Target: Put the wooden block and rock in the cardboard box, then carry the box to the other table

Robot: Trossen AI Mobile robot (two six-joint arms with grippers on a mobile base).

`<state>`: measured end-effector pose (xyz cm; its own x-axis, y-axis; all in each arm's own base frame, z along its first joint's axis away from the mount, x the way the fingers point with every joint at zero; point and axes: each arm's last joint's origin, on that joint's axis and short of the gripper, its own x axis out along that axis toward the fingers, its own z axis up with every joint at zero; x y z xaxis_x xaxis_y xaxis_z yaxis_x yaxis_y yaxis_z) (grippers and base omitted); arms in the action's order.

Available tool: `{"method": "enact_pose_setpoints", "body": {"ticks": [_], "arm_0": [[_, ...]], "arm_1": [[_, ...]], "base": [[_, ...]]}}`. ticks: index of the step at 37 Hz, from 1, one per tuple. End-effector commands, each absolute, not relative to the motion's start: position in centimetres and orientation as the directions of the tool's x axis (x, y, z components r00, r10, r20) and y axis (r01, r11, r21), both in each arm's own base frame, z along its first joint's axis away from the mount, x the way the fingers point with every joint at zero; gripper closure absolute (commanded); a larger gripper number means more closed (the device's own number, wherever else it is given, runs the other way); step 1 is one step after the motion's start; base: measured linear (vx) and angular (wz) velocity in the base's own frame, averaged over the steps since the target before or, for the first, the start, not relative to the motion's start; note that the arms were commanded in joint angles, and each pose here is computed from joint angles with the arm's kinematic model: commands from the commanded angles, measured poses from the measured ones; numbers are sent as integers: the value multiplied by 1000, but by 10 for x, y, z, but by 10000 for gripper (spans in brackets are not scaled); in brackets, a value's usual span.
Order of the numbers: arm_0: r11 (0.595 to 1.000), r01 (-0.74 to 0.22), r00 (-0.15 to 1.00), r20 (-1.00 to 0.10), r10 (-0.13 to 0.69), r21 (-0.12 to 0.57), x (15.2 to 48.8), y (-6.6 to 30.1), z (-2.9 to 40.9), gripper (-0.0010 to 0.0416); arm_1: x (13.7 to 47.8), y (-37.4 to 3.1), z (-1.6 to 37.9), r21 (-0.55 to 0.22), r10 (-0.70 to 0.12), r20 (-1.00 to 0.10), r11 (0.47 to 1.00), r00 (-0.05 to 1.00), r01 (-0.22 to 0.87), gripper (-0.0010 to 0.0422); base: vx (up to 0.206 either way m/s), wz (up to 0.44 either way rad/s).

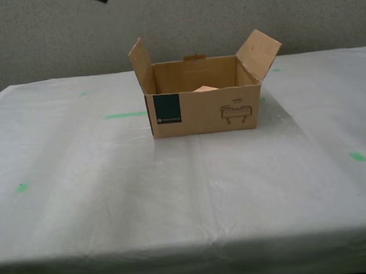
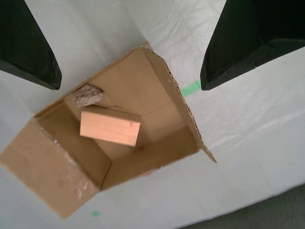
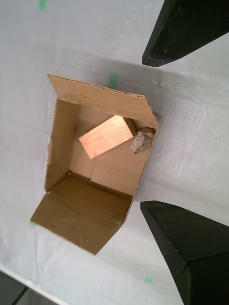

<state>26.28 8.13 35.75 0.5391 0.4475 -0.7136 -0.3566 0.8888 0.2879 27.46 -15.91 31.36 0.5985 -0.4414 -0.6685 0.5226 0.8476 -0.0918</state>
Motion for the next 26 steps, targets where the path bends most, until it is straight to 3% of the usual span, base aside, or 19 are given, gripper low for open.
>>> {"method": "enact_pose_setpoints", "body": {"ticks": [1, 11, 16, 26], "arm_0": [[885, -376, 572, -683, 454, 274, 249, 77, 363, 12], [880, -394, 621, -630, 467, 265, 215, 68, 347, 12], [882, -386, 605, -648, 463, 270, 202, 64, 332, 12], [885, -370, 580, -675, 457, 282, 183, 59, 308, 12]], "arm_1": [[258, -151, 324, -90, -468, -611, 843, 639, 531, 12], [216, -126, 327, -123, -487, -478, 861, 731, 493, 12], [202, -119, 316, -173, -487, -490, 867, 723, 466, 12], [188, -114, 284, -200, -477, -554, 872, 683, 446, 12]], "base": [[0, 0], [0, 0], [0, 0], [0, 0]]}}
